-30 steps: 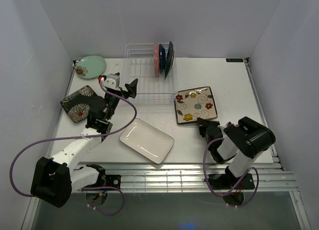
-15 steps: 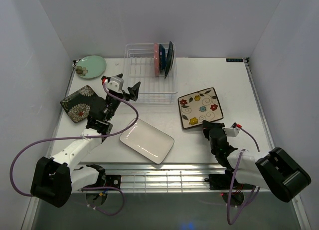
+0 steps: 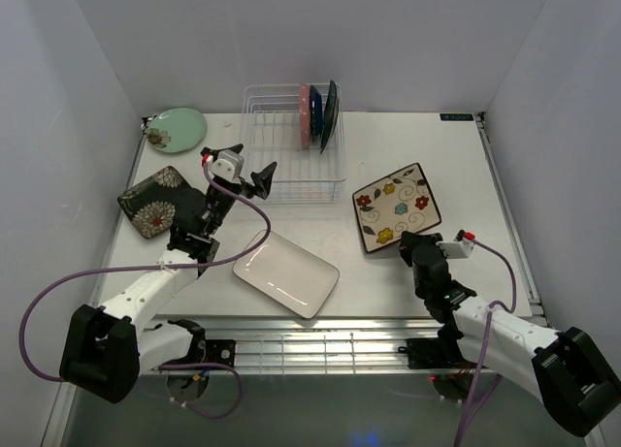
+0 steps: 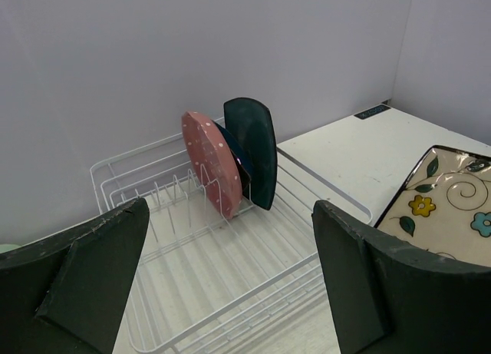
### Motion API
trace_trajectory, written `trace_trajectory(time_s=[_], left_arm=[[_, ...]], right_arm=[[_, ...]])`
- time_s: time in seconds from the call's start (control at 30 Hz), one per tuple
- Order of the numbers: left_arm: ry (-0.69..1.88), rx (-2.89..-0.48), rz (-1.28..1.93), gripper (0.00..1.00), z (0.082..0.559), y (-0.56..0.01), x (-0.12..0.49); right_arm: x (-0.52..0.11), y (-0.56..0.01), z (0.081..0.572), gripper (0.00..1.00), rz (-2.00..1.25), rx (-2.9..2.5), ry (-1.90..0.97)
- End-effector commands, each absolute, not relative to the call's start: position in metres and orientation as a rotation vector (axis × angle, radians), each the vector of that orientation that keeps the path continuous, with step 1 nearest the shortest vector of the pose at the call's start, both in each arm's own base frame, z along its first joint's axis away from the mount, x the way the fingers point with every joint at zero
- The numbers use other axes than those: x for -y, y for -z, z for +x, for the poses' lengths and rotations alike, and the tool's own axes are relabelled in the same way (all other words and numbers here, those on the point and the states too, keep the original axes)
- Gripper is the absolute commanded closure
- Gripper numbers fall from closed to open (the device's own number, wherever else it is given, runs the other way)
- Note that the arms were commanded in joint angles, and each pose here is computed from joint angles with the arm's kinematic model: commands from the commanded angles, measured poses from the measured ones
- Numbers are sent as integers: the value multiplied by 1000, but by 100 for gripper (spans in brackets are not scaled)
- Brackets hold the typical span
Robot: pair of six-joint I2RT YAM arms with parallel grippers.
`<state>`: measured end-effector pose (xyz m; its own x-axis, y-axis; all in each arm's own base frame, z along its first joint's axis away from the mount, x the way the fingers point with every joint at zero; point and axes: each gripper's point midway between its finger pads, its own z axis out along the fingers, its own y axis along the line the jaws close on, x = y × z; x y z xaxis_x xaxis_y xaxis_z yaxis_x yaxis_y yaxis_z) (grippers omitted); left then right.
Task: Load the plates into the dish rack
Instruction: Pick up the plate at the center of the board.
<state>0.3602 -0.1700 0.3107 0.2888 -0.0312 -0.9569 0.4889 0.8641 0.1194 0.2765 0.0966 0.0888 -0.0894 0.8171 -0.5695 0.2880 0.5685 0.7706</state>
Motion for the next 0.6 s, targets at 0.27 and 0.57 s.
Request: trace_trajectory(time_s=[0.27,0.57], left_arm=[[363,-1211,453,2,353,-316,170],[368,-1211,458,2,353,-316,172]], right_arm=[[-92,-161,293,92,869,-1509,-546],[-88,-185,288,92,817,-1492,-520]])
